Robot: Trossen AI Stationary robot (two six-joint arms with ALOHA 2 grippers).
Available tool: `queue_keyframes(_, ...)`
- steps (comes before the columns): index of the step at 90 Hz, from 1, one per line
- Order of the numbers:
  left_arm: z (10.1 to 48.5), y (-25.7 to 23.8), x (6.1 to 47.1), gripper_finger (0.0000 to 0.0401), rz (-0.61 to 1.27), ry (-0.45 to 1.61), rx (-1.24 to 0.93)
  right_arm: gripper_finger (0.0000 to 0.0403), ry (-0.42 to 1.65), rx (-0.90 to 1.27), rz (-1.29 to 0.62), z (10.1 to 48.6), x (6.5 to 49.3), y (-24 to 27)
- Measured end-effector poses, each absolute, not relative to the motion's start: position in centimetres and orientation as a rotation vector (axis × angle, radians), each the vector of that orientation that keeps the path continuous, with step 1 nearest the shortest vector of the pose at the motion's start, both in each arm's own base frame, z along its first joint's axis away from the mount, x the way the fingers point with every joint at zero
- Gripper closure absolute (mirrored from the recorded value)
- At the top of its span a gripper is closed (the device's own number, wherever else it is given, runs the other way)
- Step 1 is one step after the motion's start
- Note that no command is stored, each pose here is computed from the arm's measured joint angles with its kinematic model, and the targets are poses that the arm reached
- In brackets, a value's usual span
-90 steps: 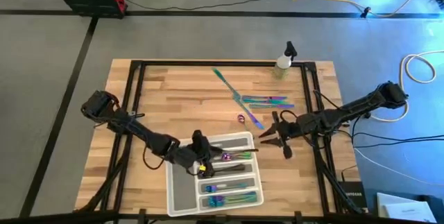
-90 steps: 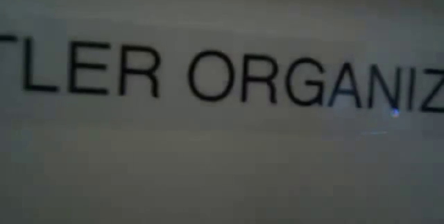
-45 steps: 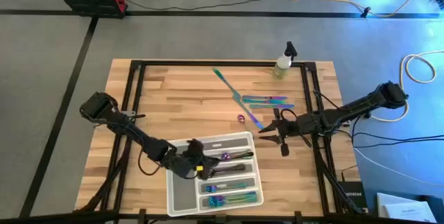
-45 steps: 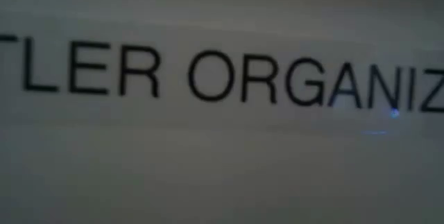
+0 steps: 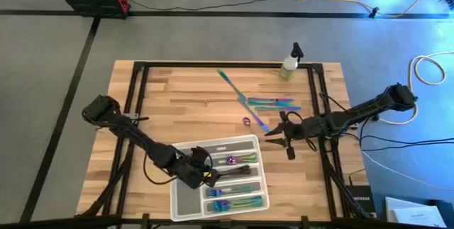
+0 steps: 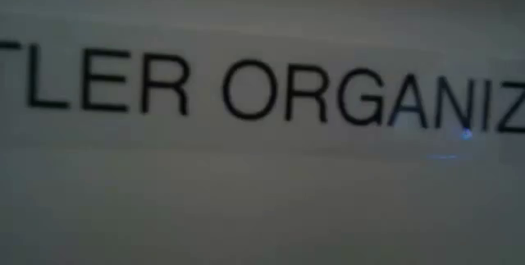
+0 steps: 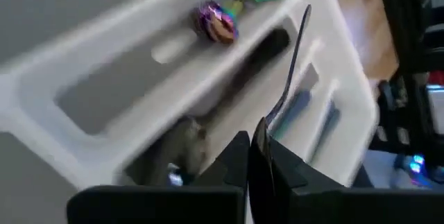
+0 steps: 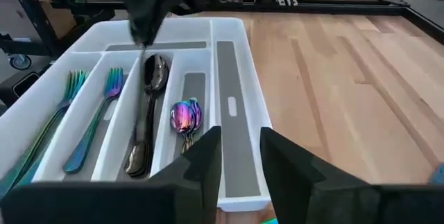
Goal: Sort silverware
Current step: Put the black spoon into the white silverware tray
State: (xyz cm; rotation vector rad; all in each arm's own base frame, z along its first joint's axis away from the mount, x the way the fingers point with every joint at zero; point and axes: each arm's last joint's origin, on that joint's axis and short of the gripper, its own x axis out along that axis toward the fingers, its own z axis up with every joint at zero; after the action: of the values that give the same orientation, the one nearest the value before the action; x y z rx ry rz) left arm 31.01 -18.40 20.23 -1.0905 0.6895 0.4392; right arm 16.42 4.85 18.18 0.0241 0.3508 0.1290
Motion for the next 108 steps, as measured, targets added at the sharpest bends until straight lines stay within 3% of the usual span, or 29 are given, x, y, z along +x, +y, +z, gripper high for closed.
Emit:
queue_keyframes(17, 18.9, -18.5, 31.7, 0.0401, 0.425, 0.837, -1.168, 0.035, 0.37, 0.029, 0.128, 17.9, 16.5, 4.9)
queue_keyframes(44, 18.4, -18.1, 32.2, 0.0401, 0.441, 0.833, -1.169, 0.0399, 0.441, 0.022, 0.149, 16.9, 16.9, 5.2)
queue_keyframes(74, 18.9, -18.6, 32.7, 0.0401, 0.371, 0.774, -1.184, 0.04, 0.443, 0.024, 0.151, 16.7, 17.0, 5.2)
queue_keyframes(108, 18.8, -18.2, 32.6, 0.0401, 0.439, 0.689, -1.139, 0.04, 0.441, 0.025, 0.152, 16.8, 17.0, 5.2)
